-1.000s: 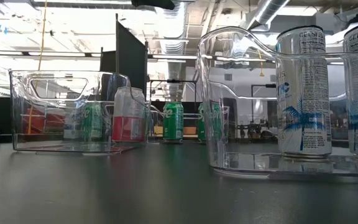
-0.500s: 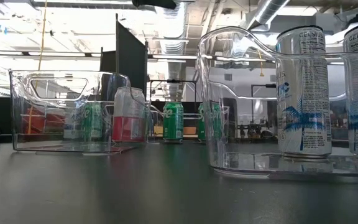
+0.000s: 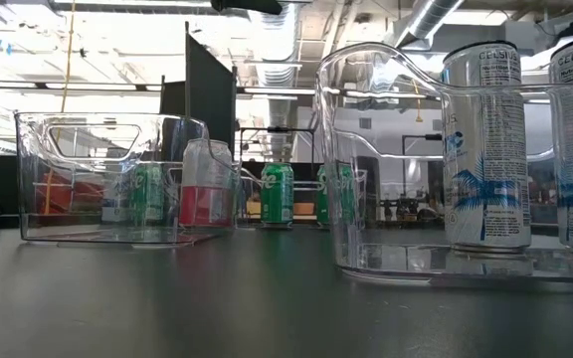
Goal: Sort soda cans
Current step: Put the pink soda can into the middle transparent bin
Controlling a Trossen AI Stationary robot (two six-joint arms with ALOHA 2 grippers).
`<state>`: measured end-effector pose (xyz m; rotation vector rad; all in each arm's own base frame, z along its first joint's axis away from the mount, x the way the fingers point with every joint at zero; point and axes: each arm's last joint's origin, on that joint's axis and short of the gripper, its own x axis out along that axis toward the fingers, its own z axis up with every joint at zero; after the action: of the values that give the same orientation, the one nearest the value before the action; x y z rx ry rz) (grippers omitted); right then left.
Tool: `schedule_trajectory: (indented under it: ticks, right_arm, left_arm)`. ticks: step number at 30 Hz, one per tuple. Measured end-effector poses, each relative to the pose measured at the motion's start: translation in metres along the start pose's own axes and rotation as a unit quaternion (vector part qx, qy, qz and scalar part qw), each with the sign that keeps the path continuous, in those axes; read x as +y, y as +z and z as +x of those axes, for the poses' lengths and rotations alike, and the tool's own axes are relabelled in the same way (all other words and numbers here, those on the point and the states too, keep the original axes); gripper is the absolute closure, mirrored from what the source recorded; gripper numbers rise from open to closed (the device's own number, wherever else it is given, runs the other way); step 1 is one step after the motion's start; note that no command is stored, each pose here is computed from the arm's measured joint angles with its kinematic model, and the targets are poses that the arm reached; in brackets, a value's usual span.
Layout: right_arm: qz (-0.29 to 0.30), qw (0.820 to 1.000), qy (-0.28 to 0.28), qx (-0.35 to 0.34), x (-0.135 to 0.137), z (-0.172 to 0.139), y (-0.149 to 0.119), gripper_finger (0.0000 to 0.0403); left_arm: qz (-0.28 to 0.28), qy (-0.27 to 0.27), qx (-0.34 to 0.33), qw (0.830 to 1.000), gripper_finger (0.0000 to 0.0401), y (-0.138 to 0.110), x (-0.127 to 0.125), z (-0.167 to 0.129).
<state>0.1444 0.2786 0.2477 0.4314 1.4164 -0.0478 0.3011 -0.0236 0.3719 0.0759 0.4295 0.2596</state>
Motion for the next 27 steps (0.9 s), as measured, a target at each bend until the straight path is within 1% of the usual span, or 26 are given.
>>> schedule_trajectory:
  ticks: [14, 17, 22, 27]
  right_arm:
    - [-0.02, 0.997, -0.078, 0.022, 0.004, 0.049, 0.0, 0.002]
    - [-0.021, 0.996, -0.08, 0.026, 0.004, 0.052, 0.001, 0.0042]
    - [-0.019, 0.996, -0.078, 0.025, 0.004, 0.051, 0.004, 0.0109]
    - [-0.034, 0.996, -0.08, 0.027, 0.003, 0.049, 0.007, 0.0109]
  left_arm:
    - [0.006, 0.0, 0.0, 1.0, 0.0124, 0.0, 0.0, 0.0]
    - [0.006, 0.0, 0.001, 1.0, 0.0124, 0.0, 0.0, 0.0]
    - [0.007, 0.0, 0.004, 1.0, 0.0124, -0.001, 0.0, 0.0]
    - [0.009, 0.0, 0.004, 1.0, 0.0124, -0.001, 0.0, 0.0]
